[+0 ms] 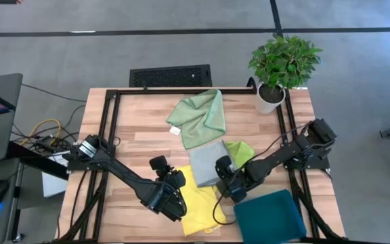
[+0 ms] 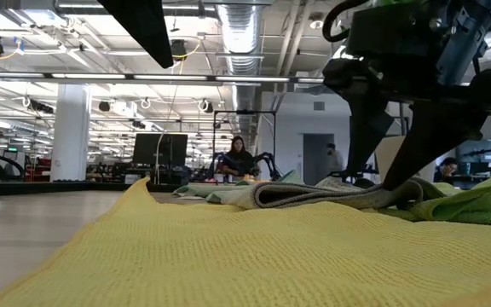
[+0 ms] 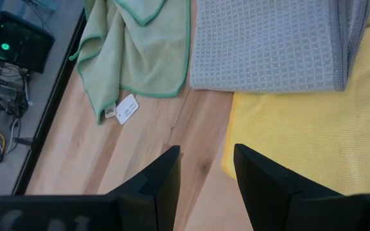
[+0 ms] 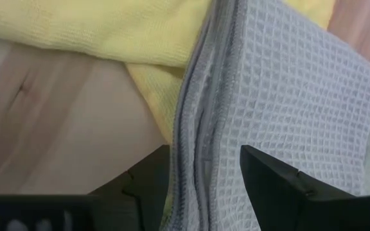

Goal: Fold microfiber towels
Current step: Put the gray towel in the bin

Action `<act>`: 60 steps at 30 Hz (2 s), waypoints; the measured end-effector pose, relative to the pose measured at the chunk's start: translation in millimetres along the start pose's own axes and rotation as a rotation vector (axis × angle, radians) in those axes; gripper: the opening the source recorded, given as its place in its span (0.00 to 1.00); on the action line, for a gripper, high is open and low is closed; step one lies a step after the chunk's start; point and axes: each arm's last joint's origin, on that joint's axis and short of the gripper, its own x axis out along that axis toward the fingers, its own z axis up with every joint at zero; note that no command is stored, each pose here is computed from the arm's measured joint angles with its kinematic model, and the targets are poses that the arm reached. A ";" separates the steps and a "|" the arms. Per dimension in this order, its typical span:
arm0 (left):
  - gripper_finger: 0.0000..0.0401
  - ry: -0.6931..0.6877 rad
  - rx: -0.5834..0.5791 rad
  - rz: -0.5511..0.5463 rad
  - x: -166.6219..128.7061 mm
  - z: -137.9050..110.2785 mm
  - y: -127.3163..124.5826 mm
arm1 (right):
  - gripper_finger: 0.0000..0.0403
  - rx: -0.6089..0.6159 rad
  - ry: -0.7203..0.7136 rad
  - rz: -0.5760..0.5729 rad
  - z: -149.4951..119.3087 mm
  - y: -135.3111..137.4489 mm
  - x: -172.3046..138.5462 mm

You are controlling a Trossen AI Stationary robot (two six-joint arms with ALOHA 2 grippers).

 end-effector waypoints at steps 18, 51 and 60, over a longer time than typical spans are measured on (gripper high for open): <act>0.35 0.000 -0.003 0.000 0.0 0.0 0.0 | 0.51 0.048 0.014 0.033 -3.7 -12.7 4.9; 0.35 0.000 -0.010 0.000 0.0 0.0 0.0 | 0.41 0.066 0.057 0.084 -19.7 -16.7 16.4; 0.35 0.000 -0.010 0.000 0.0 0.0 0.0 | 0.08 0.088 0.066 0.077 -22.2 -24.1 18.5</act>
